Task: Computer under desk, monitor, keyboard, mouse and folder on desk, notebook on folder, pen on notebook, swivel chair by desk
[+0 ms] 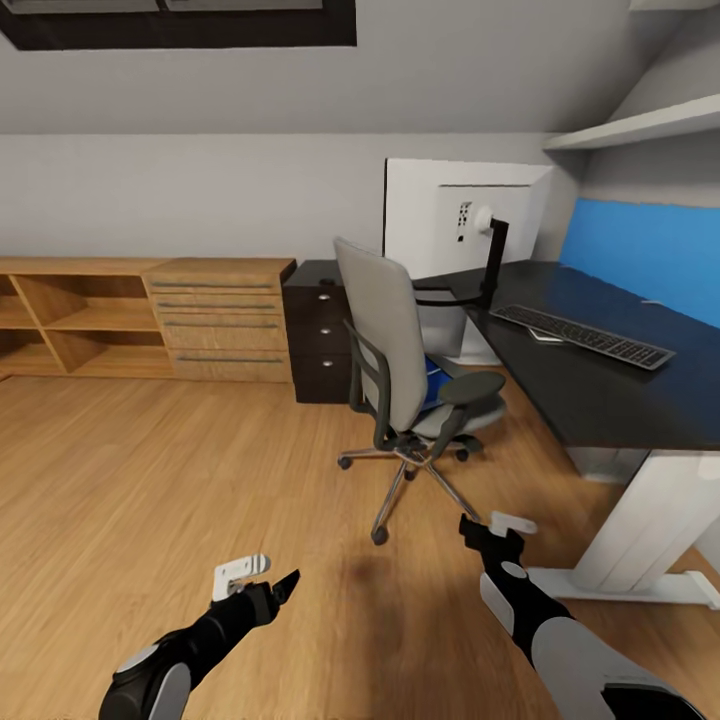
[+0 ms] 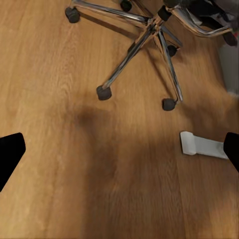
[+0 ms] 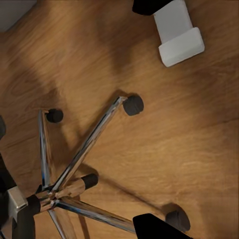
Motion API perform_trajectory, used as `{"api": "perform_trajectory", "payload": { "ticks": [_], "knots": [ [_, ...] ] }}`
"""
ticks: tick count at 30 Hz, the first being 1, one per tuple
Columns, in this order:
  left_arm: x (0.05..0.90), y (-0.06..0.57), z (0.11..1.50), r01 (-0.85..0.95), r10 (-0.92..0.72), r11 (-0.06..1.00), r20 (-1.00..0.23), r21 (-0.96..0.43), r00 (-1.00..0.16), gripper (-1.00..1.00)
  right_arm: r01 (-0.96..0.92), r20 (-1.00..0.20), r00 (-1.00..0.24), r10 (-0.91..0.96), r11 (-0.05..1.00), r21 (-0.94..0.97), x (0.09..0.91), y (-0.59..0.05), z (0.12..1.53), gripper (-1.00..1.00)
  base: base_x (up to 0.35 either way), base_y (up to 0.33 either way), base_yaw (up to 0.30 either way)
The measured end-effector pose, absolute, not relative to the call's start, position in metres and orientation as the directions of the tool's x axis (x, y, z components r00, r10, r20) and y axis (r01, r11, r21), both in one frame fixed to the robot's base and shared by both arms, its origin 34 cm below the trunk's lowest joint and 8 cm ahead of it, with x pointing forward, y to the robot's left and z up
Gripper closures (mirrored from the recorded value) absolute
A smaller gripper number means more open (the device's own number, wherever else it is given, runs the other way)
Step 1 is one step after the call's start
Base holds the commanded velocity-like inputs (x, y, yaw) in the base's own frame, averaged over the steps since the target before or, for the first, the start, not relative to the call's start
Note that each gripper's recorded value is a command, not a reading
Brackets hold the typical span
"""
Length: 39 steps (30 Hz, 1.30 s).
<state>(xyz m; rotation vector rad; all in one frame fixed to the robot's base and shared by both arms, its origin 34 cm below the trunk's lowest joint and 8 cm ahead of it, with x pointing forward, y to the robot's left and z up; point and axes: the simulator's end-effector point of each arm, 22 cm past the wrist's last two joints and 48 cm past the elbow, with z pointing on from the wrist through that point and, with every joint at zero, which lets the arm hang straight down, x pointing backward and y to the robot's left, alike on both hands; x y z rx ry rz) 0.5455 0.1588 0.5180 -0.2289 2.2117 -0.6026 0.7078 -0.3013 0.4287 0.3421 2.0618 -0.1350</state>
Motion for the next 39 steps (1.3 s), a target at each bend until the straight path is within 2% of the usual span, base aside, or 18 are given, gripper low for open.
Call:
{"api": "perform_trajectory", "payload": {
  "ticks": [7,9,15,26,39],
  "knots": [
    [0.545,0.155,0.512,0.077,-0.353,0.859,-0.694,-0.507,-0.627,-1.0,0.3,-0.893,-0.412,0.183,0.952,0.057,0.71,-0.304,0.424,-1.0,0.0,0.0,0.0],
    [0.545,0.155,0.509,0.081,-0.353,0.858,-0.697,-0.507,-0.624,-1.0,0.298,-0.924,-0.339,0.174,0.952,0.07,0.718,-0.305,0.438,-1.0,0.0,0.0,0.0],
    [0.541,0.155,0.494,0.081,-0.352,0.858,-0.696,-0.507,-0.625,-1.0,0.302,-0.946,-0.275,0.171,0.95,0.084,0.719,-0.306,0.439,-1.0,0.0,0.0,0.0],
    [0.539,0.157,0.489,0.076,-0.349,0.861,-0.693,-0.502,-0.631,-1.0,0.304,-0.951,-0.26,0.166,0.949,0.083,0.719,-0.308,0.44,-1.0,0.015,0.0,0.0],
    [0.538,0.157,0.487,0.075,-0.346,0.862,-0.692,-0.5,-0.633,-1.0,0.304,-0.951,-0.261,0.166,0.949,0.082,0.719,-0.308,0.44,-1.0,0.269,0.0,0.0]
  ]
}}
